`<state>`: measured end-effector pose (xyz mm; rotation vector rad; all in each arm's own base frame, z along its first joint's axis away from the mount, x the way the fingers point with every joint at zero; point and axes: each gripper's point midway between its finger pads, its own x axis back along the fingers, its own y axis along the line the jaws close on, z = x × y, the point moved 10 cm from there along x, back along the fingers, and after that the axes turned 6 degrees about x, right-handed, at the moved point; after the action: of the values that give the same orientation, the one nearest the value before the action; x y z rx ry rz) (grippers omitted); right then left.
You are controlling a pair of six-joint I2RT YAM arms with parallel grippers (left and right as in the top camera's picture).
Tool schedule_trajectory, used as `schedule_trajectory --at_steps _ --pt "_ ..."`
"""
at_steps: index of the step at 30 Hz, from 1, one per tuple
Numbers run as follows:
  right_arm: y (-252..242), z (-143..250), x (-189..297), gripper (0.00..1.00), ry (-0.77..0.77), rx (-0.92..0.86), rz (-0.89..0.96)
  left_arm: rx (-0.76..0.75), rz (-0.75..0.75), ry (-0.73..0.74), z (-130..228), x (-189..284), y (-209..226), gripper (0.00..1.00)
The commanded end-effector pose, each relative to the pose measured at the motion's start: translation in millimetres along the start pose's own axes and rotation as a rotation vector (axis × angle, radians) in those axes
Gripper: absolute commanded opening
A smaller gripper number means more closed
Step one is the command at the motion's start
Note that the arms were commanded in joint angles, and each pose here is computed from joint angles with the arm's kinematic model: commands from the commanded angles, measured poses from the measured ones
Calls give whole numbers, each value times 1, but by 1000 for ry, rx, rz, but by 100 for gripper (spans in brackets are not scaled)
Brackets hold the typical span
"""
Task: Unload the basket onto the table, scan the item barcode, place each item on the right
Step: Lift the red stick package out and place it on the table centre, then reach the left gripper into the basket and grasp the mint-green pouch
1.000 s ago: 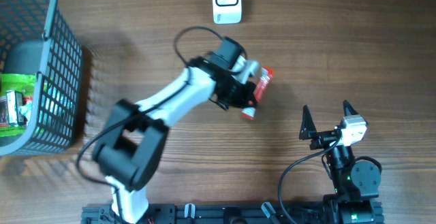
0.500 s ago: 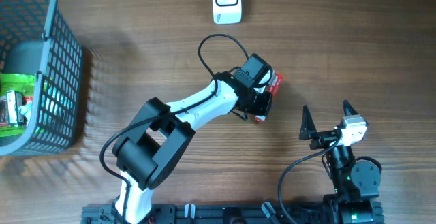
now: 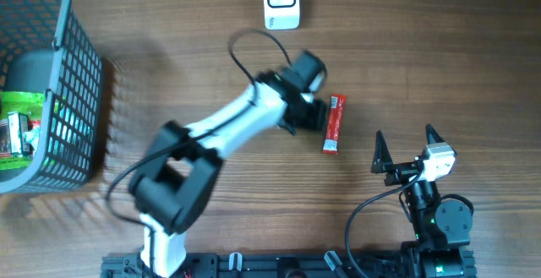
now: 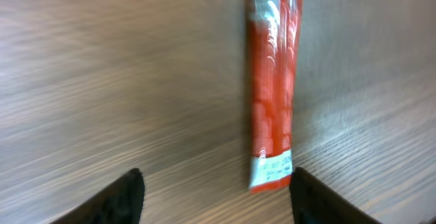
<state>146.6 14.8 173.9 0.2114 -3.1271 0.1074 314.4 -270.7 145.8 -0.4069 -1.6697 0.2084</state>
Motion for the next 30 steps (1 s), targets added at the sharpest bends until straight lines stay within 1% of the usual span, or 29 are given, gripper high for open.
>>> schedule_trajectory --at_steps 1,3,5,7,8,11,14,15,17,20,24,30 --pt "-1 0 0 100 -2 10 10 72 -52 -376 -49 145 14 71" --pt "-1 0 0 100 -2 9 10 159 -79 -487 -54 202 41 78" --pt "-1 0 0 100 -2 9 10 247 -91 -597 -53 249 71 88" --pt "-1 0 0 100 -2 9 10 366 -114 -721 -45 296 112 96" --pt "-1 0 0 100 -2 10 10 449 -144 -794 -36 323 140 100" --pt "-1 0 0 100 -2 10 10 627 -233 -889 -9 365 197 100" --pt "-1 0 0 100 -2 9 10 796 -337 -909 20 387 250 100" --pt "-1 0 0 100 -2 10 10 873 -373 -899 33 392 269 100" --pt "-1 0 0 100 -2 10 10 972 -411 -877 48 395 294 100" --pt "-1 0 0 100 -2 10 10 1132 -462 -799 72 387 341 100" --pt "-1 0 0 100 -2 10 10 1165 -487 -657 82 358 376 100" --pt "-1 0 0 100 -2 10 10 1175 -476 -407 85 290 421 100"
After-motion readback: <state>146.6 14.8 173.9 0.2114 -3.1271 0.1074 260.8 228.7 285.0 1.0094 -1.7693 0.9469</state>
